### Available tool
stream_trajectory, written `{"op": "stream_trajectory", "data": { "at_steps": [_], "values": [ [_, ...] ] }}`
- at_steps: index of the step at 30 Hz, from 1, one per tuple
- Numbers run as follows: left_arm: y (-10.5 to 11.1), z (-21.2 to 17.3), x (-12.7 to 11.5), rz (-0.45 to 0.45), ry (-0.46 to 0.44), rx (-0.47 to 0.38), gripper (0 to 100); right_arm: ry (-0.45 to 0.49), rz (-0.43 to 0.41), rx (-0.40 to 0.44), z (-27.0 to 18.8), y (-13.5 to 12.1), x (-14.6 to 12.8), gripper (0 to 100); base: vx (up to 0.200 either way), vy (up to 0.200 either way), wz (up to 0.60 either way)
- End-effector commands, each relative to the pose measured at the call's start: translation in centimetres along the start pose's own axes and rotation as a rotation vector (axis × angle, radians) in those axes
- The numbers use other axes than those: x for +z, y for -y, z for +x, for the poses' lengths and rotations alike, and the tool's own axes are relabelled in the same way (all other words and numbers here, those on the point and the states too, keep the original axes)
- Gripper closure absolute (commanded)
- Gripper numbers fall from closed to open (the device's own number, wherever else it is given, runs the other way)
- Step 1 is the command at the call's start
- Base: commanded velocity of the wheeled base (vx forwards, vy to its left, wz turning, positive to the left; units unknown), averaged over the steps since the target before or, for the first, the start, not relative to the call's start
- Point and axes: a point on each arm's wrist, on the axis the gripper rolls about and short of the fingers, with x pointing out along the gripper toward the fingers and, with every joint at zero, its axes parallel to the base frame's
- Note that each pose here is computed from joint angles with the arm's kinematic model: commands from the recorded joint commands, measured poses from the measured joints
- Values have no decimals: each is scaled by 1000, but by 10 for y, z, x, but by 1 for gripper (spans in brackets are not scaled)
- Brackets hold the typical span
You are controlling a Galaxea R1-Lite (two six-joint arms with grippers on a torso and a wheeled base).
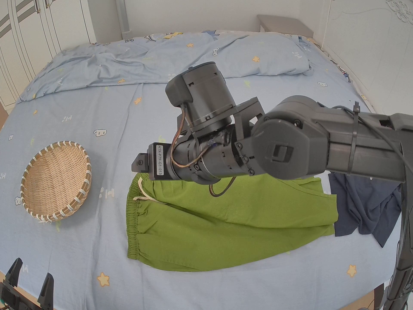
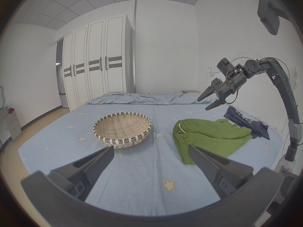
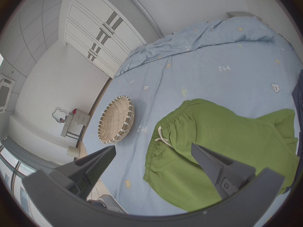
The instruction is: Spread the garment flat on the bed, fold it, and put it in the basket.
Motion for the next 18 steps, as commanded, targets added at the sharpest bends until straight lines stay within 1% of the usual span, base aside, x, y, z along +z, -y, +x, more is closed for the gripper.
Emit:
{"op": "stream_trajectory", "data": {
  "at_steps": [1, 3, 4, 6, 7, 8, 9, 10, 12, 13, 14, 16, 17, 18],
  "values": [
    [0, 0, -4, -2, 2, 10, 0, -2, 12, -9, 0, 3, 1, 0, 0, 0, 0],
    [0, -1, -3, 4, 9, 19, 0, 1, 23, -16, -3, 7, 4, 0, 0, 0, 0],
    [0, -3, 6, 1, 44, 23, 0, 1, 34, -30, -8, 14, 9, 0, 0, 0, 0],
    [-1, -20, 52, -26, 186, 0, 0, 41, 63, -43, -39, 27, 27, 0, 0, 0, 0],
    [-1, -22, 56, -30, 197, 0, 0, 44, 66, -44, -42, 28, 28, 0, 0, 0, 0],
    [-2, -26, 93, -78, 190, -32, 0, 60, 90, -36, -70, 41, 36, 0, 0, 0, 0],
    [-2, -21, 108, -103, 130, -57, 0, 53, 111, -27, -84, 54, 38, 0, 0, 0, 0],
    [-2, -15, 115, -112, 73, -84, 0, 53, 127, -15, -100, 65, 39, 0, 0, 0, 0],
    [0, 2, 120, -126, -34, -168, 0, 56, 154, 12, -133, 80, 37, 0, 0, 0, 0],
    [1, 7, 120, -131, -60, -192, 0, 57, 162, 13, -139, 85, 36, 0, 0, 0, 0],
    [4, 21, 121, -158, -141, -256, 0, 59, 181, 15, -153, 96, 31, 0, 0, 0, 0],
    [12, 50, 122, -264, -302, -360, 0, 68, 219, 3, -173, 119, 18, 0, 0, 0, 0],
    [14, 58, 123, -309, -341, -387, 0, 73, 225, -6, -177, 126, 12, 0, 0, 0, 0],
    [15, 61, 123, -328, -356, -394, 0, 75, 229, -8, -179, 129, 10, 0, 0, 0, 0]
  ]
}}
